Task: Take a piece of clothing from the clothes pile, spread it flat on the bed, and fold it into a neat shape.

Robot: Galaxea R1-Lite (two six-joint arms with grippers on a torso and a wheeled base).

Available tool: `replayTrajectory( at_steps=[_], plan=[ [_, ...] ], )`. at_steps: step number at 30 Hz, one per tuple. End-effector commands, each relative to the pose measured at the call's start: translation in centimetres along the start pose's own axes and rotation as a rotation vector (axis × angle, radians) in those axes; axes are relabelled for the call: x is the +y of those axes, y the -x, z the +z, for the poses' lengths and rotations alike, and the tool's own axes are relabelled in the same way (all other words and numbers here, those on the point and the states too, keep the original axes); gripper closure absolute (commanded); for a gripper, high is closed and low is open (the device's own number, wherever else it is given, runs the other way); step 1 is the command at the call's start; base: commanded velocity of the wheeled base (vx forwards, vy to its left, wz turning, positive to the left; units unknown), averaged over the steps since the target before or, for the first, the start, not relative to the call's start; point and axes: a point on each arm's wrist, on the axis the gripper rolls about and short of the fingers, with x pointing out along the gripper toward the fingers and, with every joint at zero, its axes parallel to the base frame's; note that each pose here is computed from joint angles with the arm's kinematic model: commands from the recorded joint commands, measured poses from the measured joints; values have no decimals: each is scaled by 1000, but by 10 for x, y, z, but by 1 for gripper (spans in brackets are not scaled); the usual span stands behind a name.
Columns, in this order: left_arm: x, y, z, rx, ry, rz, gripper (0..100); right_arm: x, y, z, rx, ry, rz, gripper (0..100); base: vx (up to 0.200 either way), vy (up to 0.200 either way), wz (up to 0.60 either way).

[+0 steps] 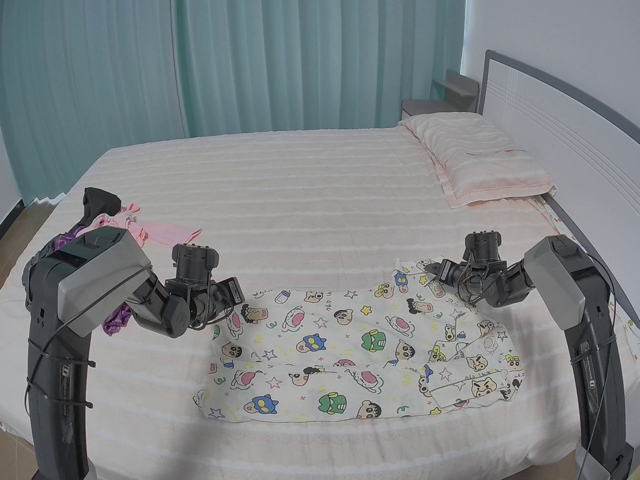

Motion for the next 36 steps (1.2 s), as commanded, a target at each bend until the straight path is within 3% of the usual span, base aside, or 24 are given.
replayTrajectory(
  at_steps=[1, 15, 21, 30, 36],
  plan=[
    [0, 0, 0, 1, 1, 0, 100, 2, 0, 3, 0, 1, 8, 100, 0, 0, 0],
    [-1, 3, 6, -30, -10, 19, 100, 3, 14, 13, 6, -35, 71, 100, 0, 0, 0],
    [-5, 11, 15, -64, -9, 29, 100, -6, 30, 19, -41, -85, 189, 100, 0, 0, 0],
    [-1, 16, 17, -61, -4, 36, 100, -21, 45, 16, -15, -87, 288, 100, 0, 0, 0],
    [6, 17, 19, -63, 0, 47, 100, -24, 47, 19, -36, -83, 307, 100, 0, 0, 0]
  ],
)
